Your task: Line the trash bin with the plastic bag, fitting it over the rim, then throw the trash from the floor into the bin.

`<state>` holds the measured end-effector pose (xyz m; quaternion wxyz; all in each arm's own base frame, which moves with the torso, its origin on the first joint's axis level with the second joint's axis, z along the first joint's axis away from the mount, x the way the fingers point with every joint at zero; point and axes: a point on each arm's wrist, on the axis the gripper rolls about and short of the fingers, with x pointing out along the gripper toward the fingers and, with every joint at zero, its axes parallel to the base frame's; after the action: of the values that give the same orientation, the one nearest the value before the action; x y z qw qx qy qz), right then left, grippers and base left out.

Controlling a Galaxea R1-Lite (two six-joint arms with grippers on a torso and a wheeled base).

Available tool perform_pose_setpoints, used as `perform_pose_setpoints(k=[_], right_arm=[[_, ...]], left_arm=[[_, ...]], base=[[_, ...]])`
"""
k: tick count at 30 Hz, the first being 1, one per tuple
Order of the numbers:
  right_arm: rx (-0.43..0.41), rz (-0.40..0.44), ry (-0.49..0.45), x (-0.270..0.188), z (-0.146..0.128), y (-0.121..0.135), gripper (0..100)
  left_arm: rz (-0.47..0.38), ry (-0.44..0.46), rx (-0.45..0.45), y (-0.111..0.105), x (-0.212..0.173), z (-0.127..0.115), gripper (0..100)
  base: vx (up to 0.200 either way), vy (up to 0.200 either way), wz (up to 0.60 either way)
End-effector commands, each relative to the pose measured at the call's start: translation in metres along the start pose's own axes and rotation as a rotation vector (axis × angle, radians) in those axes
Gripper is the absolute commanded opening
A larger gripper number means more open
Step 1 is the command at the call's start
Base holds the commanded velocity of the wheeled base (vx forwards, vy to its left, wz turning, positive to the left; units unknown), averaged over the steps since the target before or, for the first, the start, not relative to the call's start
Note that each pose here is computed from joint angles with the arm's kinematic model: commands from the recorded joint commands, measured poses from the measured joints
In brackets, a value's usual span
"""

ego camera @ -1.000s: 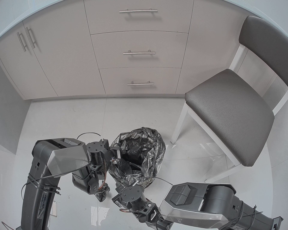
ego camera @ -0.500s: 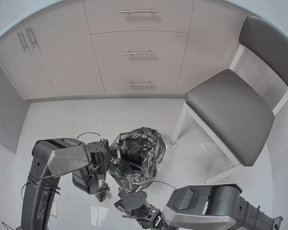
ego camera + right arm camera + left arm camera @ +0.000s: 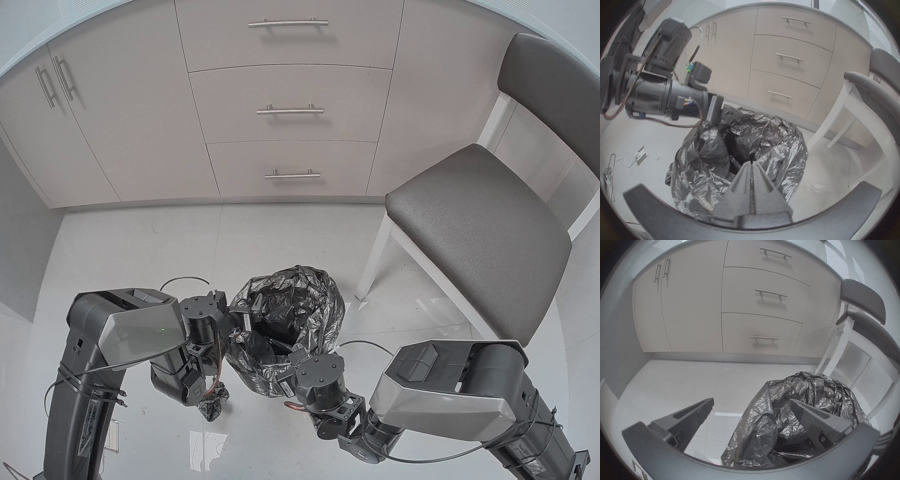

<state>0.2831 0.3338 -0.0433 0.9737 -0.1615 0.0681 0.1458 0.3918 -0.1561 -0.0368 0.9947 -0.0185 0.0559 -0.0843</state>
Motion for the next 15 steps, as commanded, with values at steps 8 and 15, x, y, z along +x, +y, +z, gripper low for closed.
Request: perform_pose_setpoints(k=[8,15], right_arm=[[-0.045,-0.068,0.047,0.006,-0.014,-0.027,100],[-0.042,-0.118,0.058,0.008,-0.014,-0.035,100]], left_arm=[[0.000,0.003,0.001,0.000,0.000,-0.001,100],[0.000,0.006,0.001,0.000,0.000,-0.002,100]], base=[[0.000,0.000,0.00],[0.000,0.000,0.00]])
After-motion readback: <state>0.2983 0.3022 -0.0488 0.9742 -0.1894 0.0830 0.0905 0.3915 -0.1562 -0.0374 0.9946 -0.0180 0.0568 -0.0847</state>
